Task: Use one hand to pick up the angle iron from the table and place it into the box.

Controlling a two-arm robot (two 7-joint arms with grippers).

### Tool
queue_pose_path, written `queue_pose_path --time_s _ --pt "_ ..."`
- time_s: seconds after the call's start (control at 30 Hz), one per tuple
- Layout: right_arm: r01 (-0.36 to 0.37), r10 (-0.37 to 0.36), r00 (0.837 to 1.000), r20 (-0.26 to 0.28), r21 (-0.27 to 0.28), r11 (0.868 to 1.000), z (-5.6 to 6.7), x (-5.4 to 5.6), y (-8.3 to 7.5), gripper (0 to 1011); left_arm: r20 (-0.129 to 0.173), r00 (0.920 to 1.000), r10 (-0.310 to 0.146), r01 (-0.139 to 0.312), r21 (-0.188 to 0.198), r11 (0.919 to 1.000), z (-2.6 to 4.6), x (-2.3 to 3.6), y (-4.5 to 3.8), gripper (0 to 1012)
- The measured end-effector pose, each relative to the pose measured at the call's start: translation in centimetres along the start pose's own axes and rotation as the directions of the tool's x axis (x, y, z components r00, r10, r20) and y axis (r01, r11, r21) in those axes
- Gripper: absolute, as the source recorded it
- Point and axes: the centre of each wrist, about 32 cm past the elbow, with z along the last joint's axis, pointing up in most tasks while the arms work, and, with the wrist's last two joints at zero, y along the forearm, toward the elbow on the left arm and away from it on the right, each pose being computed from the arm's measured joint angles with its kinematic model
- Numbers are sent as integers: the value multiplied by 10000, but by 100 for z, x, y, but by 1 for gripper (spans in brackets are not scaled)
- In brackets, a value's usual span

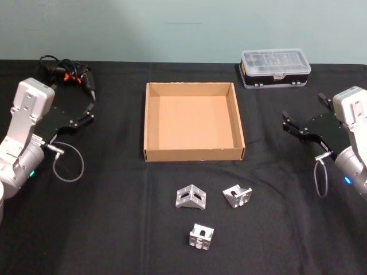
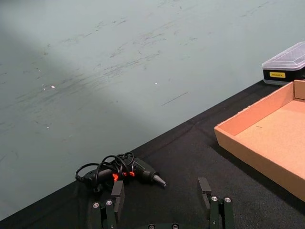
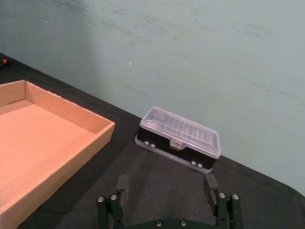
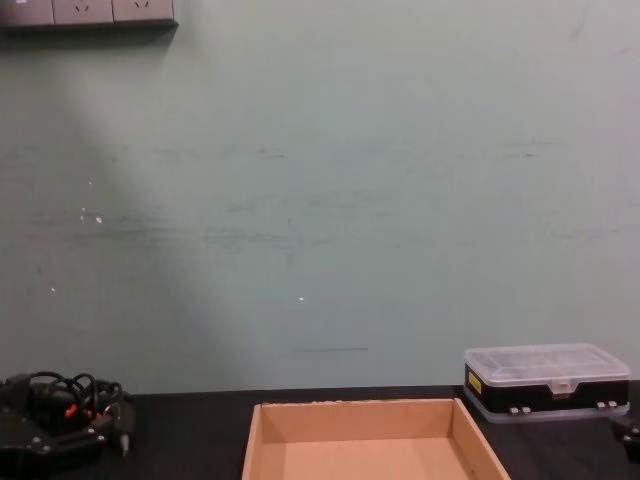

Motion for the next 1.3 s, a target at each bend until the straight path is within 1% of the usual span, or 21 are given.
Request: queue_pose_path --time_s 0.7,0.73,0.77,0.8,0.83,0.93,0.97,1.03,1.07,1.1,1.13,1.17,1.23,1.3 --pt "4 -4 10000 2 10 10000 3 9 1 1003 0 10000 0 0 0 10000 0 0 0 1000" --pt "4 -4 10000 12 37 10000 9 27 5 1003 1 10000 0 0 0 10000 0 0 0 1000" --pt "-9 9 10000 17 140 9999 25 76 13 1003 0 10000 0 0 0 10000 0 0 0 1000" --pt "-26 26 10000 -2 200 9998 32 99 16 1003 0 10000 0 0 0 10000 0 0 0 1000" --pt "-88 88 10000 -21 313 9995 52 152 21 1003 0 10000 1 -1 0 10000 0 1 0 1000" --pt "-189 192 9998 -61 502 9986 101 239 28 1003 0 10000 0 0 0 10000 0 0 0 1000" --pt "-301 306 9995 -64 629 9976 144 302 29 1003 0 10000 0 0 0 10000 0 0 0 1000" --pt "-466 472 9989 -56 761 9960 196 367 31 1003 1 10000 1 -1 0 10000 0 0 0 1000" --pt "-650 654 9979 -14 847 9943 248 433 31 1003 0 10000 1 -1 0 10000 0 0 0 1000" --pt "-740 742 9972 6 868 9935 277 463 31 1003 1 10000 1 -1 0 10000 0 0 0 1000" --pt "-932 931 9956 56 922 9914 343 520 28 1003 0 10000 0 0 1 10000 0 0 0 1000" --pt "-932 931 9956 56 922 9914 343 520 28 1003 0 10000 0 0 0 10000 0 0 0 1000" --pt "-1233 1220 9924 186 1007 9872 465 621 14 1003 0 10000 0 0 1 10000 0 0 0 1000" --pt "-1405 1384 9900 269 1083 9841 535 672 5 1003 0 10000 0 0 0 10000 0 0 0 1000"
